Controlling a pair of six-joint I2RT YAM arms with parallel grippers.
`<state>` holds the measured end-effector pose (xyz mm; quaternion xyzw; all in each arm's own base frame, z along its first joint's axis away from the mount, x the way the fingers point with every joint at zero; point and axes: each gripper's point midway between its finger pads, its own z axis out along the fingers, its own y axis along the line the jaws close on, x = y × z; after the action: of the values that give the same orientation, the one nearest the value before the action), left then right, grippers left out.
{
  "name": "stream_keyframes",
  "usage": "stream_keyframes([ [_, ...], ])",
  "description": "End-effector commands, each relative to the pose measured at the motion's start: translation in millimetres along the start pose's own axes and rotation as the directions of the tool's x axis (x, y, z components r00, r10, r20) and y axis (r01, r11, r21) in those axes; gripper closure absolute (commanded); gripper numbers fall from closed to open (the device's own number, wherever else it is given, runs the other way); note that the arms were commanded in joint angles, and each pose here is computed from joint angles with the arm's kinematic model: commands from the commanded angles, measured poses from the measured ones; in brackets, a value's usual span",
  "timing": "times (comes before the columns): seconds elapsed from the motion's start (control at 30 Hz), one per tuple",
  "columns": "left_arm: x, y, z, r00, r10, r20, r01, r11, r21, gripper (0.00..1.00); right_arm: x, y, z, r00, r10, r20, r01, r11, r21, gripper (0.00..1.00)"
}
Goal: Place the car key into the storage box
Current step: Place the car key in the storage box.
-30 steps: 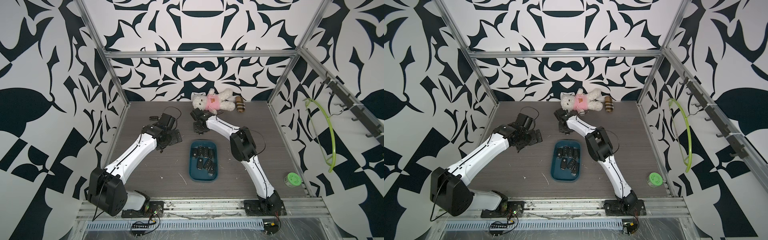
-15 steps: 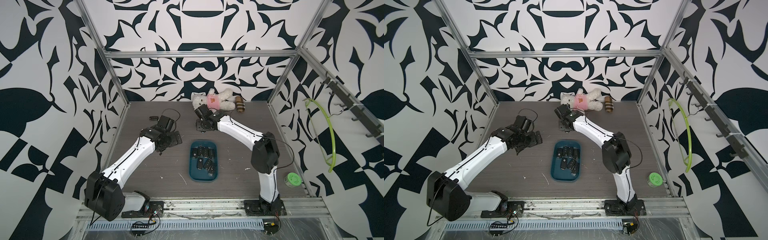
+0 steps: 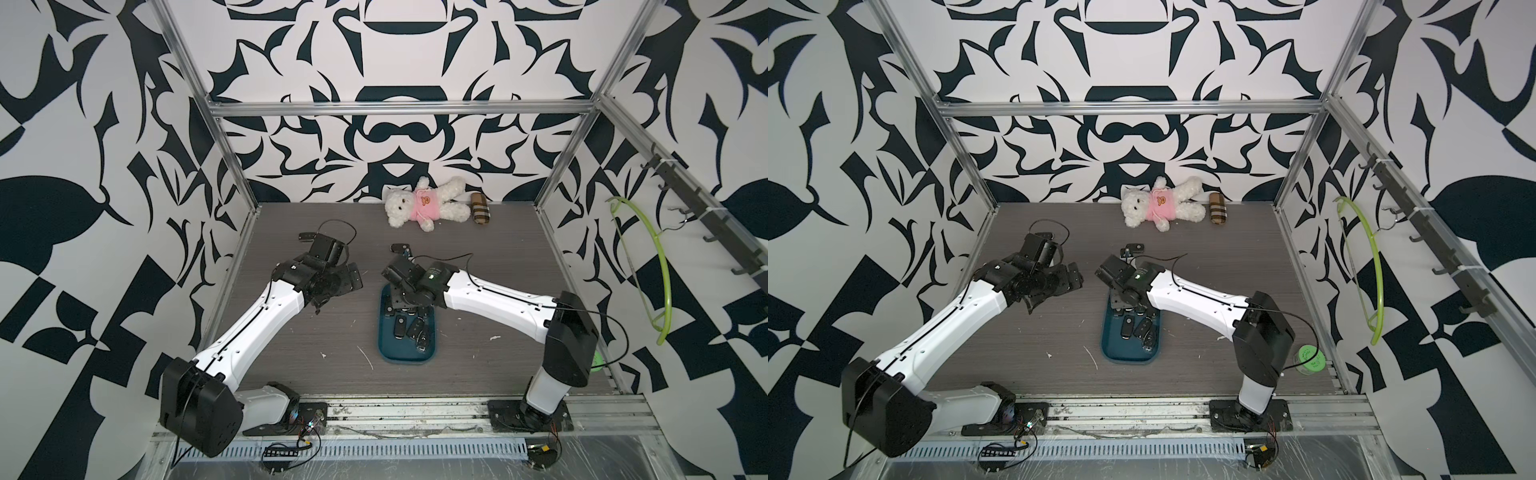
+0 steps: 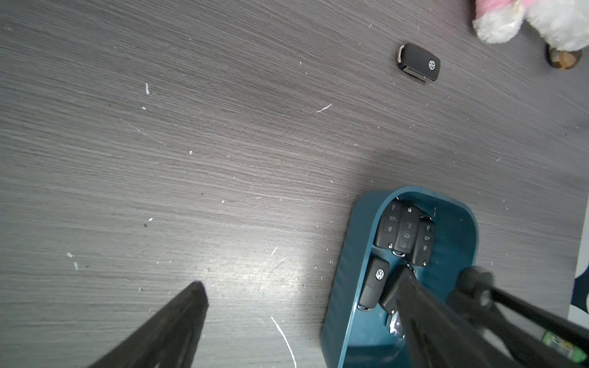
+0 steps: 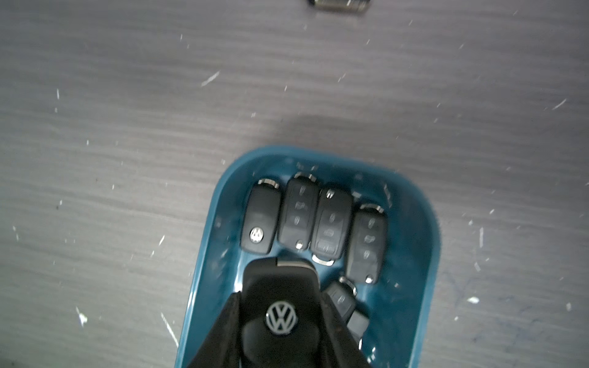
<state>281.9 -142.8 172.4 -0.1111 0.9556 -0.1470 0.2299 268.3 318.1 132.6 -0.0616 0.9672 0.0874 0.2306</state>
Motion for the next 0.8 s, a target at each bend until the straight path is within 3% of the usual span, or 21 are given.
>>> stream_keyframes([
  [0.0, 9.3, 11.3, -7.1, 1.000, -0.005, -0.004, 0.005, 1.000, -0.014, 0.01, 4.6, 11.5, -2.8, 0.998, 0.052, 0.036, -0.051, 0.998, -0.028, 0.75],
  [0.77, 39.9, 45.8, -37.9, 0.998, -0.057, 0.013, 0.057, 0.997, -0.050, 0.01, 58.7, 37.8, 58.9, 0.986, 0.154, -0.059, -0.159, 0.983, -0.089, 0.75],
])
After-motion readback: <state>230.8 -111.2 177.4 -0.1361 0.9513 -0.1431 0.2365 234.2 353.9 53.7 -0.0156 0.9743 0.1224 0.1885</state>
